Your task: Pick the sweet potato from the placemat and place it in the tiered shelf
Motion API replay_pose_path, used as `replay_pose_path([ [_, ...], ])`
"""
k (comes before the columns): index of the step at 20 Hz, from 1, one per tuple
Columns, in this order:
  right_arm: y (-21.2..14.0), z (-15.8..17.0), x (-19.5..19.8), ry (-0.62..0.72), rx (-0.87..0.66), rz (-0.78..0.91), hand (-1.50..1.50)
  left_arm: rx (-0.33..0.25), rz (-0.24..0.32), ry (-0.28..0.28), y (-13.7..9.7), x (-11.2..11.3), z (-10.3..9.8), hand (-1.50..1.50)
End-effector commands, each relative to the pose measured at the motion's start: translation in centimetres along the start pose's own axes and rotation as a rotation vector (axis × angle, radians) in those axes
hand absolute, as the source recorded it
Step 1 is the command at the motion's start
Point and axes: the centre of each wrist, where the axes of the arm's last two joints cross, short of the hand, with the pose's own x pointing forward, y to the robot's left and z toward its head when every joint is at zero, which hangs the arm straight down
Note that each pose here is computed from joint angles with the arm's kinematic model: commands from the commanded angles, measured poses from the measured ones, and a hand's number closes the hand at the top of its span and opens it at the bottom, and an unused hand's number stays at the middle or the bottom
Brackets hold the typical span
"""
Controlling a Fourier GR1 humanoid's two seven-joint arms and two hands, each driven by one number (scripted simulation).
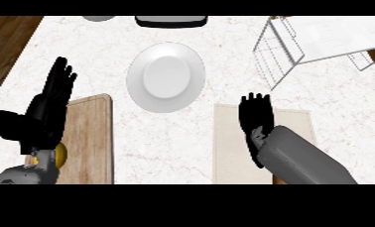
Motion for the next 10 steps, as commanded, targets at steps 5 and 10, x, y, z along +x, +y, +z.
replay_pose_path([
  [5,1.7,-1.6,-0.7,0.044,0.062,0.097,1.50,-0.003,0.004,-0.011,-0.3,0.8,0.2,0.00],
  [10,2.0,-1.4,0.6,-0.002,-0.045,0.177,1.50,-0.015,0.013,0.003,0.0,-1.1,-0.1,0.00],
])
